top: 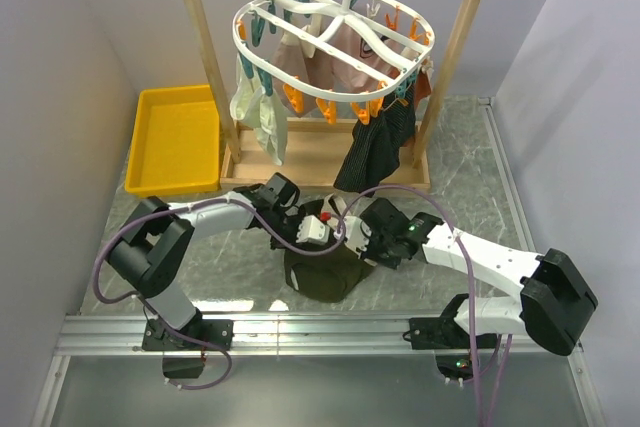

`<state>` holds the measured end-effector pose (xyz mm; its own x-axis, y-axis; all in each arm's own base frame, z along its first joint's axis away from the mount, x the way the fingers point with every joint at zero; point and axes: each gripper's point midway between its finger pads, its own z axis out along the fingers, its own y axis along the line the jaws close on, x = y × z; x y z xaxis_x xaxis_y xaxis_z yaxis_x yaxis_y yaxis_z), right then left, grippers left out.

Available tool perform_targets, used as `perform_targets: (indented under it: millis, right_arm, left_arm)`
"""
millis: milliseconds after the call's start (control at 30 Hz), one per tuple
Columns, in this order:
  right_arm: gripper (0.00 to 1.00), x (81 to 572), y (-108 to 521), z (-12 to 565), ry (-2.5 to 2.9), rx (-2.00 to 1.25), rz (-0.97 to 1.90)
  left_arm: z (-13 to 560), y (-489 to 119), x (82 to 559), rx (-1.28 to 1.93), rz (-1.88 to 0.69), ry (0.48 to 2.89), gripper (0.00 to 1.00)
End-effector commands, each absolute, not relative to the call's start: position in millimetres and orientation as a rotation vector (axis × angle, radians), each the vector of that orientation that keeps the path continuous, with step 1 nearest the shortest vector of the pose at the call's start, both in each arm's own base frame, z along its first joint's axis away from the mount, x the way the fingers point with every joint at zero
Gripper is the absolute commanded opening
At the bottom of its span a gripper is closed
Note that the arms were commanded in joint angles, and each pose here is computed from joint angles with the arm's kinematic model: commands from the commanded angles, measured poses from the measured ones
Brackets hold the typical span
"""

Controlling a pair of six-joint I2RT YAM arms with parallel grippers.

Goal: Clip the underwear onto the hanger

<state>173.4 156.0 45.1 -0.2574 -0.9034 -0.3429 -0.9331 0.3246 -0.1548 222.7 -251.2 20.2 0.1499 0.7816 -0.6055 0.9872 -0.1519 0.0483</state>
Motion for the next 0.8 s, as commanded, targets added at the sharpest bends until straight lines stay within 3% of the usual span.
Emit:
perform_targets:
  millis: [0, 133, 267, 300, 367, 433, 633, 767]
  right_arm:
    - [0.0, 184.6, 153.9, 54.5, 2.181, -1.599, 0.082]
    - [0.0, 186.7, 151.2, 54.3, 2.155, -1.617, 0.067]
    - [0.0, 191.1, 159.0, 58.6, 2.121, -1.624, 0.091]
    - [0.0, 191.7, 162.0, 59.8, 2.111, -1.63, 0.1]
    - [0.0, 196.1, 167.4, 61.9, 2.085, -1.639, 0.107]
    - [0.0, 200.0, 170.9, 62.8, 2.055, -1.649, 0.107]
    - [0.0, 203.4, 171.1, 58.9, 1.943, -1.717, 0.083]
    - [0.0, 203.0, 171.1, 57.5, 1.909, -1.735, 0.081]
  left_arm:
    - [10.8, -229.2, 200.5, 2.158, -0.598, 1.712, 0.18]
    - [11.9, -204.9, 174.0, 2.243, -0.601, 1.728, 0.09]
    - [29.8, -193.3, 134.5, 2.252, -0.749, 1.732, 0.1]
    - [33.9, -189.7, 123.7, 2.252, -0.793, 1.744, 0.13]
    - [48.4, -194.8, 110.9, 2.167, -0.871, 1.747, 0.32]
    - [61.3, -206.6, 116.6, 2.025, -0.874, 1.783, 0.4]
    - [123.0, -227.3, 194.2, 1.568, -0.797, 1.774, 0.38]
    - [137.8, -229.2, 255.4, 1.492, -0.711, 1.777, 0.39]
